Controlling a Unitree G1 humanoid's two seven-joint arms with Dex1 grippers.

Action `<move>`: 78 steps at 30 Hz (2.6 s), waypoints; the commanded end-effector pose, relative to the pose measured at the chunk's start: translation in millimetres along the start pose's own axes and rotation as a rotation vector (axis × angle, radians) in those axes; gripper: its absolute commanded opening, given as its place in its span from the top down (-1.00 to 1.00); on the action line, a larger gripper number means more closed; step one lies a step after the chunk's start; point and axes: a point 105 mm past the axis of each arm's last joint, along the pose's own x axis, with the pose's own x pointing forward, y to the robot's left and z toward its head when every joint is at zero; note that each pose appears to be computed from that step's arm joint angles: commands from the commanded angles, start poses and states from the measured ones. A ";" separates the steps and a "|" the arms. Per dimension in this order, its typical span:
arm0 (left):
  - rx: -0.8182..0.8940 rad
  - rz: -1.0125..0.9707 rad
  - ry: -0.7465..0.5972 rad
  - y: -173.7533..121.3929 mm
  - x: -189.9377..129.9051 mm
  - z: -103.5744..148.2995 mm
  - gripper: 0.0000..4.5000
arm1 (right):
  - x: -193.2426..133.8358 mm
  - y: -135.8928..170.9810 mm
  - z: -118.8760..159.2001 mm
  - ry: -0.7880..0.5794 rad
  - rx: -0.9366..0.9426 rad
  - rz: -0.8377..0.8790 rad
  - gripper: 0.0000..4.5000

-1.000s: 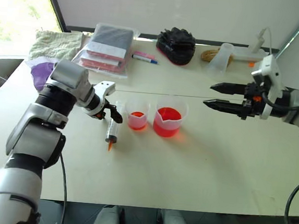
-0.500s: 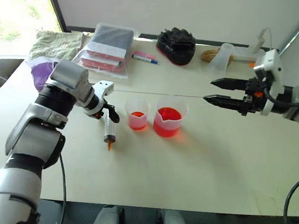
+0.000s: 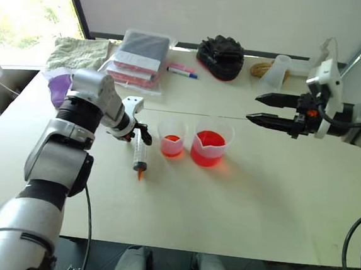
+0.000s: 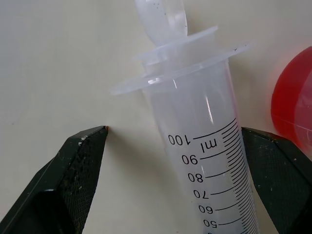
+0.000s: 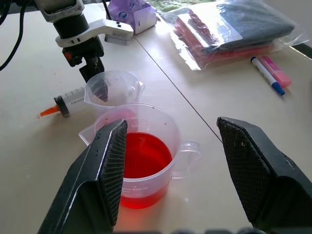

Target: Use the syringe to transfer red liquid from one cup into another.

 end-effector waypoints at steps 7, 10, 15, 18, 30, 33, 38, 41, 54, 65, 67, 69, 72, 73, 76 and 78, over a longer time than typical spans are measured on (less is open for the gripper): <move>-0.039 -0.108 0.055 -25.2 9.1 -7.2 -0.67 | -4.1 -1.9 16.5 -0.041 -0.063 -0.022 -0.36; -0.038 -0.131 0.062 -30.4 7.9 -7.8 -0.18 | -3.5 -2.2 16.5 -0.041 -0.064 -0.023 -0.36; -0.023 -0.145 0.067 -34.8 7.9 -12.1 0.32 | -3.0 -2.8 16.6 -0.040 -0.068 -0.026 -0.36; -0.015 -0.144 0.055 -34.8 6.2 -13.0 0.33 | -2.9 -2.9 16.6 -0.039 -0.068 -0.026 -0.36; -0.129 -0.062 -0.197 20.1 -62.7 11.9 0.33 | -2.8 -0.5 12.3 -0.040 -0.059 -0.029 -0.36; -0.134 -0.018 -0.273 30.1 -82.8 21.0 0.33 | -1.0 -0.3 13.4 -0.049 -0.060 -0.026 -0.36; -0.115 0.043 -0.411 38.1 -119.0 41.7 0.33 | 0.1 -2.5 17.5 -0.076 -0.074 -0.046 -0.36; -0.053 -0.017 -0.616 20.2 -144.3 76.6 0.33 | 0.6 -7.0 21.8 -0.116 -0.092 -0.098 -0.36; 0.347 -0.576 -1.084 -140.7 -171.4 139.3 0.33 | -10.5 -0.1 24.1 -0.138 -0.099 -0.214 -0.36; 0.705 -0.772 -1.235 -191.8 -130.5 108.8 0.33 | -17.8 10.3 26.1 -0.152 -0.086 -0.285 -0.36; 0.737 -0.780 -1.238 -189.3 -117.3 102.8 0.33 | -19.0 11.6 26.2 -0.153 -0.085 -0.297 -0.36; 0.728 -0.806 -1.225 -187.7 -107.0 96.8 0.33 | -19.6 13.1 26.1 -0.153 -0.081 -0.304 -0.36; 0.710 -0.834 -1.215 -188.4 -97.8 89.3 0.33 | -18.7 15.8 25.7 -0.156 -0.075 -0.307 -0.36; 0.729 -0.836 -1.223 -189.3 -96.5 86.3 0.33 | -18.5 16.4 25.6 -0.156 -0.074 -0.307 -0.36; 0.773 -0.826 -1.213 -191.3 -85.3 75.1 0.33 | -17.9 16.8 26.3 -0.161 -0.068 -0.311 -0.36; 0.801 -0.826 -1.198 -190.8 -73.9 63.0 0.33 | -17.0 16.5 26.5 -0.162 -0.066 -0.310 -0.36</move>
